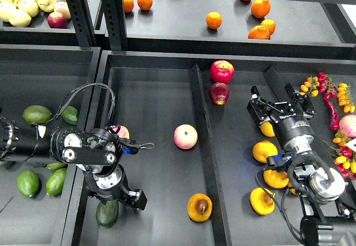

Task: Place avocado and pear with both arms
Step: 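Lower the left gripper and close it on the dark green avocado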

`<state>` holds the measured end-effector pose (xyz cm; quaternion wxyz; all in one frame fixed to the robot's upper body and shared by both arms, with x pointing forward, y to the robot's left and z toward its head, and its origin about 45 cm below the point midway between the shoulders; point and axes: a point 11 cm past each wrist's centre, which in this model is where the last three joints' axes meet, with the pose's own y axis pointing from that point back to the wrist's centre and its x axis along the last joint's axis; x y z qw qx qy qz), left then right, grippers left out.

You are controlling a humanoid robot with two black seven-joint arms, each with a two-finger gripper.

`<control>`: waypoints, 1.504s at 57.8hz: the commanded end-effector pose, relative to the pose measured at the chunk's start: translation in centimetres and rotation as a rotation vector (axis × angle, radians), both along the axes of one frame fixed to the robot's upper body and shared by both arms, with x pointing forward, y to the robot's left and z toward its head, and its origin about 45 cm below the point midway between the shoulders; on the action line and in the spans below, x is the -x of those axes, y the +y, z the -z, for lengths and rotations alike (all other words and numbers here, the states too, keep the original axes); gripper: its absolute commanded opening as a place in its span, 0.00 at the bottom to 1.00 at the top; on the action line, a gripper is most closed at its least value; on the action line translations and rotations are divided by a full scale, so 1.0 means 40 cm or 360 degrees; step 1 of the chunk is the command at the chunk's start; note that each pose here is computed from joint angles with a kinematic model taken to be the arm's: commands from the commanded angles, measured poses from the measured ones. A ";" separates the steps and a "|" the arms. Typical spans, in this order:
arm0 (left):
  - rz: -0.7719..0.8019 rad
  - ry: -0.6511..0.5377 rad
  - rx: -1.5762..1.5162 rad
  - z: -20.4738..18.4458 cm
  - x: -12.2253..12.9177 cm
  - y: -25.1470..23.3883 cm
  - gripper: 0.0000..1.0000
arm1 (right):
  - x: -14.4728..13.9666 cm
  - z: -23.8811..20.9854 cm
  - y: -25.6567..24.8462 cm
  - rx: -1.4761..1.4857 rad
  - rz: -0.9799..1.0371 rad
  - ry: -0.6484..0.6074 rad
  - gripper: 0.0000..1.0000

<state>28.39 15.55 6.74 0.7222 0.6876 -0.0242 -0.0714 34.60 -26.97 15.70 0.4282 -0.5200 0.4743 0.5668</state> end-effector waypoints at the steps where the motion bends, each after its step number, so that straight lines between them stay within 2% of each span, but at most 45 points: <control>1: -0.0011 0.0001 -0.0007 0.007 0.001 0.006 1.00 | 0.000 -0.002 0.000 0.0000 0.0001 -0.0006 0.99; 59: -0.0079 -0.0017 -0.0097 0.066 0.002 0.066 0.99 | -0.001 -0.005 0.000 -0.0001 0.0000 -0.0021 0.99; 87: -0.0038 -0.0013 -0.0062 0.069 0.010 0.020 0.99 | 0.000 -0.004 0.001 0.0000 -0.0001 -0.0018 0.99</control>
